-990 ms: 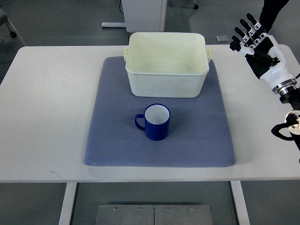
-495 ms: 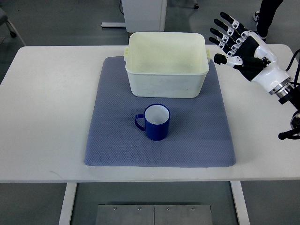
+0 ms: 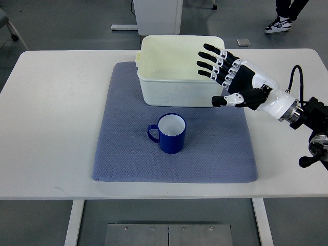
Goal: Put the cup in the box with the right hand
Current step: 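Raise the right hand and swing it over the mat toward the blue mug, then lower the open right hand beside the blue mug, fingers around its body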
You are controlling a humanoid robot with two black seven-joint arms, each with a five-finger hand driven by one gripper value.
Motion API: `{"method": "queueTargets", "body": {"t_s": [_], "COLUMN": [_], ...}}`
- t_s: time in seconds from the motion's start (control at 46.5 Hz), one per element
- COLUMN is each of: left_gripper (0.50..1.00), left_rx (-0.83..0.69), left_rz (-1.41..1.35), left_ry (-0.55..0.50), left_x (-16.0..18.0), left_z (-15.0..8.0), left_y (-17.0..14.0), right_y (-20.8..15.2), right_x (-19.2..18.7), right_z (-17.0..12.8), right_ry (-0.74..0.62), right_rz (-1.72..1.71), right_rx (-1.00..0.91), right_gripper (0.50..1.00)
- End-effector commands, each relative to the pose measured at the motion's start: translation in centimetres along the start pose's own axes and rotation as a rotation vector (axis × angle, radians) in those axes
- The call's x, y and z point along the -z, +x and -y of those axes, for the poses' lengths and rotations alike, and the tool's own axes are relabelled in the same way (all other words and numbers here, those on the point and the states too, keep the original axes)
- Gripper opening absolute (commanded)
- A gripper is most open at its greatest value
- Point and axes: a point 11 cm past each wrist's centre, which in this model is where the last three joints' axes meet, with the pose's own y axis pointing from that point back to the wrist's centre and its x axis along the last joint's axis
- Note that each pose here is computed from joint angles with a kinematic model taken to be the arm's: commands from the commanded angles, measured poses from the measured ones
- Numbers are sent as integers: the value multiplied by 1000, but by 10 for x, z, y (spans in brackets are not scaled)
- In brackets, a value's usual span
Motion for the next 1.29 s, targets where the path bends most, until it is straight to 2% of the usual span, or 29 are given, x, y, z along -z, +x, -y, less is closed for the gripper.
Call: {"method": "queueTargets", "body": {"t_s": [0.0,0.366,0.689,0.926,1.27], "left_gripper": [1000,1000,1000,1000,1000], "left_rx": [0,0,0,0,0], "left_rz": [0,3,0,0,0], "left_ry": [0,0,0,0,0], "left_x": [0,0,0,0,0], "left_z": [0,0,0,0,0], "left_y": [0,0,0,0,0], "right_y": [-4,-13,-14,-30,-31], "right_x": [-7,-40,-76,-90,-111], "right_z": [0,0,-1,7,12], "right_ry": [-20,-90,-135,-148,-162], "right_rz": [-4,-8,-5,-18,-23], "right_rx": [10,21,-53,-28,-110], "right_gripper": [1000,998,998,998,995]}}
